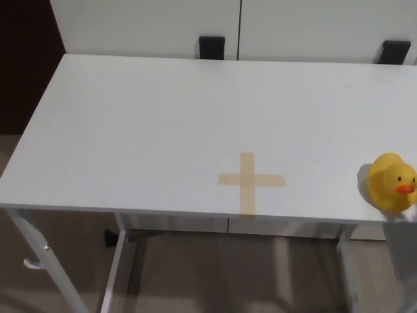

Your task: The robot uses its right hand to push the yellow duck toy to the center of the white desk.

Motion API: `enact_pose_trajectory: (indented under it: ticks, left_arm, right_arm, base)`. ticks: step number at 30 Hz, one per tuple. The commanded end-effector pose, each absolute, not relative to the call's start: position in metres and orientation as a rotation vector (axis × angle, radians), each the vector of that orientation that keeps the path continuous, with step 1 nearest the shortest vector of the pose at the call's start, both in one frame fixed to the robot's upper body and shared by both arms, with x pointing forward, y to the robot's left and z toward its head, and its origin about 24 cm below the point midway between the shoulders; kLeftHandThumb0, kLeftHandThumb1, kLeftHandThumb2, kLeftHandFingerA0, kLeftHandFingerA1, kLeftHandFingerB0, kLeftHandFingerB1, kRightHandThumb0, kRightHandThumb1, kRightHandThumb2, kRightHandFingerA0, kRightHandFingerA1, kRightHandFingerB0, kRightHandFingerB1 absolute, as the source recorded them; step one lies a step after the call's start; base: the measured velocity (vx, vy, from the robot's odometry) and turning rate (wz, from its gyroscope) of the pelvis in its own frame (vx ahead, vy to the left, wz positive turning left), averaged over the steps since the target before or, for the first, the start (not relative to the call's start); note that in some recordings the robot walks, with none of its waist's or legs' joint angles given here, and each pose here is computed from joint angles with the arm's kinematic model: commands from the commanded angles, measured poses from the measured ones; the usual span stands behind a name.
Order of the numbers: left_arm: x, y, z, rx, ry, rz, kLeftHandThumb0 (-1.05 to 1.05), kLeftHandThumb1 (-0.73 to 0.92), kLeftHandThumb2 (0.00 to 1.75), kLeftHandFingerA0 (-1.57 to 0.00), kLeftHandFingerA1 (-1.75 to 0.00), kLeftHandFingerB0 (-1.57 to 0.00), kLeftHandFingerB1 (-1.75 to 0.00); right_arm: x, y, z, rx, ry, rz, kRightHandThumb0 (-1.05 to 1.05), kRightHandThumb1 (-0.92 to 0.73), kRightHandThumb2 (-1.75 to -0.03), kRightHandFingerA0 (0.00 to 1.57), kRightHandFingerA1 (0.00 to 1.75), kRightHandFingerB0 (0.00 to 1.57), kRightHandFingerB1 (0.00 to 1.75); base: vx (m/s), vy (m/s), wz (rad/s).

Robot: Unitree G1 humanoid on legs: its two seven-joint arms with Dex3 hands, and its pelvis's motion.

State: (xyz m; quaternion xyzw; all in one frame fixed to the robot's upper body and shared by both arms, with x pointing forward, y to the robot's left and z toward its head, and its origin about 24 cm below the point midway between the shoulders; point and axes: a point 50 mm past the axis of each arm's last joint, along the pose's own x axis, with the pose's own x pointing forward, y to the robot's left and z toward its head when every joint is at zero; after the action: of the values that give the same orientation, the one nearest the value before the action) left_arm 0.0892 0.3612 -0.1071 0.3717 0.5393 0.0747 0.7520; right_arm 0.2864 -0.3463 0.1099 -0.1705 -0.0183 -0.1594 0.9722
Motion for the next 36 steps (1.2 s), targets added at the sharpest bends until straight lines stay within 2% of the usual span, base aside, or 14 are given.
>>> enact_pose_trajectory:
  ticks: [1,13,14,19,21,22,24,28,36]
  left_arm:
    - [0.092,0.363,-0.104,0.816,1.137,0.156,-0.18,0.67,0.65,-0.85,-0.72,-0.82,-0.58]
    - [0.093,0.362,-0.105,0.807,1.133,0.162,-0.16,0.67,0.67,-0.86,-0.69,-0.80,-0.58]
    - [0.094,0.362,-0.104,0.803,1.132,0.162,-0.14,0.65,0.72,-0.87,-0.71,-0.81,-0.56]
    - [0.094,0.361,-0.104,0.798,1.128,0.167,-0.13,0.64,0.75,-0.87,-0.71,-0.81,-0.57]
    - [0.095,0.359,-0.106,0.788,1.123,0.160,-0.12,0.63,0.77,-0.87,-0.71,-0.82,-0.57]
    - [0.095,0.358,-0.107,0.794,1.122,0.154,-0.16,0.67,0.71,-0.86,-0.70,-0.81,-0.60]
    - [0.095,0.357,-0.107,0.805,1.121,0.146,-0.16,0.67,0.71,-0.86,-0.70,-0.81,-0.60]
    - [0.095,0.355,-0.108,0.806,1.132,0.137,-0.17,0.68,0.64,-0.87,-0.69,-0.79,-0.57]
    - [0.096,0.355,-0.109,0.804,1.135,0.134,-0.15,0.67,0.69,-0.86,-0.70,-0.80,-0.55]
  right_arm:
    - [0.302,-0.326,0.092,-0.353,0.041,-0.241,-0.75,-0.91,-0.70,0.25,0.38,0.20,0.34]
    - [0.308,-0.296,0.060,-0.340,0.113,-0.178,-0.72,-0.92,-0.71,0.28,0.43,0.21,0.37]
    - [0.308,-0.293,0.055,-0.331,0.131,-0.168,-0.71,-0.92,-0.71,0.26,0.43,0.21,0.37]
    - [0.310,-0.290,0.052,-0.337,0.147,-0.161,-0.72,-0.92,-0.71,0.27,0.42,0.21,0.37]
    - [0.311,-0.291,0.050,-0.342,0.164,-0.168,-0.73,-0.92,-0.71,0.30,0.44,0.26,0.37]
    - [0.312,-0.292,0.050,-0.354,0.177,-0.172,-0.75,-0.92,-0.73,0.33,0.45,0.30,0.36]
    - [0.313,-0.292,0.049,-0.371,0.194,-0.176,-0.75,-0.92,-0.73,0.33,0.45,0.30,0.36]
    - [0.316,-0.294,0.050,-0.418,0.213,-0.167,-0.74,-0.92,-0.71,0.28,0.41,0.27,0.35]
    - [0.327,-0.289,0.055,-0.398,0.212,-0.180,-0.75,-0.92,-0.71,0.13,0.36,0.21,0.33]
  base:
    - [0.00,0.000,0.00]
    - [0.00,0.000,0.00]
    - [0.00,0.000,0.00]
    - [0.00,0.000,0.00]
    - [0.00,0.000,0.00]
    - [0.00,0.000,0.00]
    - [0.00,0.000,0.00]
    - [0.00,0.000,0.00]
    - [0.00,0.000,0.00]
